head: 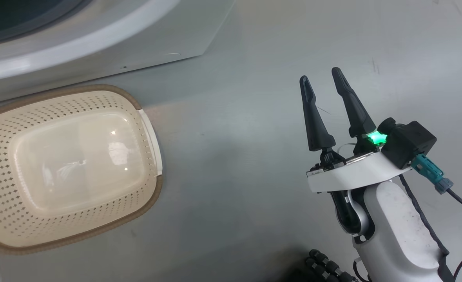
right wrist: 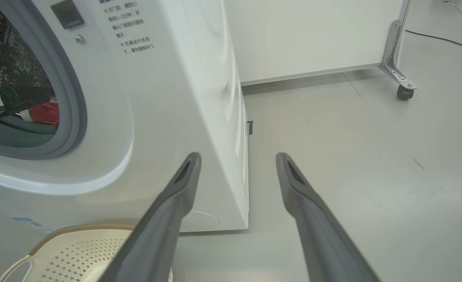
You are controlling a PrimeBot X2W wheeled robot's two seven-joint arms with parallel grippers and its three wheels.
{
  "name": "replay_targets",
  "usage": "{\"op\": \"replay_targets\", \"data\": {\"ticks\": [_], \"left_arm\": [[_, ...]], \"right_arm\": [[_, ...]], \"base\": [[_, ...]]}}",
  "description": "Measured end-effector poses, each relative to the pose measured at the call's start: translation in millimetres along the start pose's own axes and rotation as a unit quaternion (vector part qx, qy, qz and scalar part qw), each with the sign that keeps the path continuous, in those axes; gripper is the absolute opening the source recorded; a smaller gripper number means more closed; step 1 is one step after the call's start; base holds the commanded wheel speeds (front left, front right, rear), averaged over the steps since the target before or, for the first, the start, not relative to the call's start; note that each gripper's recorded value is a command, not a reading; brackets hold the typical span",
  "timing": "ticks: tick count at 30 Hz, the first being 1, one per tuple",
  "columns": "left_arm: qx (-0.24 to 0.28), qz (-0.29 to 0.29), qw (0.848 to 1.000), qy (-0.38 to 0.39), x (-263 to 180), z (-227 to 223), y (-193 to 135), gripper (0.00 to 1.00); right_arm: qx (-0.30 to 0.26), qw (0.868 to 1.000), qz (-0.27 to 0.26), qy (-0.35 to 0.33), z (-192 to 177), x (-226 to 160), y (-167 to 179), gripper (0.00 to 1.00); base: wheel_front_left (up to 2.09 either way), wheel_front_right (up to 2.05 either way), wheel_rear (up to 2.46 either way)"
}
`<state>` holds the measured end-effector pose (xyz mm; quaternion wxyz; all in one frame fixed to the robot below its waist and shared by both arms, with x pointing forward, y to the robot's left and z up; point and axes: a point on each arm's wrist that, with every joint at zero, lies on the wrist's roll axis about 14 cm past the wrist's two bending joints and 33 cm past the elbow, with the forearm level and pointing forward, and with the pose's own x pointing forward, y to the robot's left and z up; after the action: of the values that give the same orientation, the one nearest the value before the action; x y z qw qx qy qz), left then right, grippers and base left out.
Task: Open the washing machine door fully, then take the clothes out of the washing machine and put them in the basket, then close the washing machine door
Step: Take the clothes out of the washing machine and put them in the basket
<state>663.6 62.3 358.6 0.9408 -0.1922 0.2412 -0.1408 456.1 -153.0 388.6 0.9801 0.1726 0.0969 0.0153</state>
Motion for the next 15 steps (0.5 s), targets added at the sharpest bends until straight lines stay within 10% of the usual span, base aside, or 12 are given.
{"op": "replay_targets", "data": {"ticks": [15], "left_arm": [[0.003, 0.018, 0.995, 0.096, 33, -39, 6, 1.0]], "right_arm": [[-0.005, 0.999, -0.035, 0.002, 1, -2, -22, 1.0]], "base": [[0.0, 0.0, 0.0]]}}
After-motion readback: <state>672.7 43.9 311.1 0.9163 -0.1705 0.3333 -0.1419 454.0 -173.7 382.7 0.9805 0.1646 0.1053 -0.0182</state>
